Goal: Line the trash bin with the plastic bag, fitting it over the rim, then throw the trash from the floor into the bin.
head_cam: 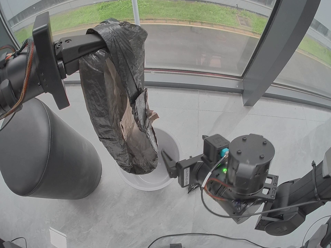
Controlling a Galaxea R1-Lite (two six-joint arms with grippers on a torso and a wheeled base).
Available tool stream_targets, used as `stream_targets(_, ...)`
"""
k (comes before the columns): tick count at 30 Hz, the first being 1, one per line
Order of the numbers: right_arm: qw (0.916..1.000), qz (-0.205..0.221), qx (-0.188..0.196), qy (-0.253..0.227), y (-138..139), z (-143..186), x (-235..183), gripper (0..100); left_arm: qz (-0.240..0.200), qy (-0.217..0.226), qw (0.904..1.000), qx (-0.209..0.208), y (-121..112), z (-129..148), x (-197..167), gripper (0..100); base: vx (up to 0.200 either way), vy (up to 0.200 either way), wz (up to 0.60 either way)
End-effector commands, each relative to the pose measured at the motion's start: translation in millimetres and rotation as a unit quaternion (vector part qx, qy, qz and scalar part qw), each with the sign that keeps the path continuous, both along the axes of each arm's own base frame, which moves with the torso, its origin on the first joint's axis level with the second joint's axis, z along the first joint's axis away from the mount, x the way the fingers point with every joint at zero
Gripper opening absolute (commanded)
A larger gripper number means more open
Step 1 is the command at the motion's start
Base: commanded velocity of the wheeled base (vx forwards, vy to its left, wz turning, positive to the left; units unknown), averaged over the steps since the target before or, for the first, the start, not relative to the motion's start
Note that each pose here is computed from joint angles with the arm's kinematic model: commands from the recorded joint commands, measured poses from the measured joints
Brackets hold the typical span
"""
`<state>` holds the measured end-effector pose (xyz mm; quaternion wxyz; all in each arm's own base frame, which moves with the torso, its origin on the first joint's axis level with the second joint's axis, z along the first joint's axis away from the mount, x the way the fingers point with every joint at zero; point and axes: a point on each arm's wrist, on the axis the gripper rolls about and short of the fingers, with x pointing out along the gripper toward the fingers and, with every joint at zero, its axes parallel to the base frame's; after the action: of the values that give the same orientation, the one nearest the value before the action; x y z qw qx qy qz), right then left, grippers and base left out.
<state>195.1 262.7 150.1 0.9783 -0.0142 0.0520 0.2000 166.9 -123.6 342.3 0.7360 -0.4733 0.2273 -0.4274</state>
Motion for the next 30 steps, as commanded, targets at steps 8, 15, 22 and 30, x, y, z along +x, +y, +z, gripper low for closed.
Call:
stream_targets(8, 0.9988, 0.032, -0.030, 0.019, 18, -23, -14, 100, -0.001, 0.001, 1.0000, 0.000, -2, -1, 2, 0, 0.000, 0.000, 0.00)
stream_targets(15, 0.9986, 0.040, -0.028, 0.019, 47, -37, 4, 100, 0.000, -0.006, 1.0000, -0.004, 2, 2, -3, 0, 0.000, 0.000, 0.00)
stream_targets(22, 0.9962, 0.062, -0.058, 0.018, 62, -51, -6, 100, 0.004, -0.008, 0.9999, -0.006, 6, 3, -5, 0, 0.000, 0.000, 0.00)
stream_targets(30, 0.9963, 0.053, -0.068, 0.000, 77, -55, 10, 100, 0.005, -0.008, 0.9999, -0.007, 11, 1, -12, 0, 0.000, 0.000, 0.00)
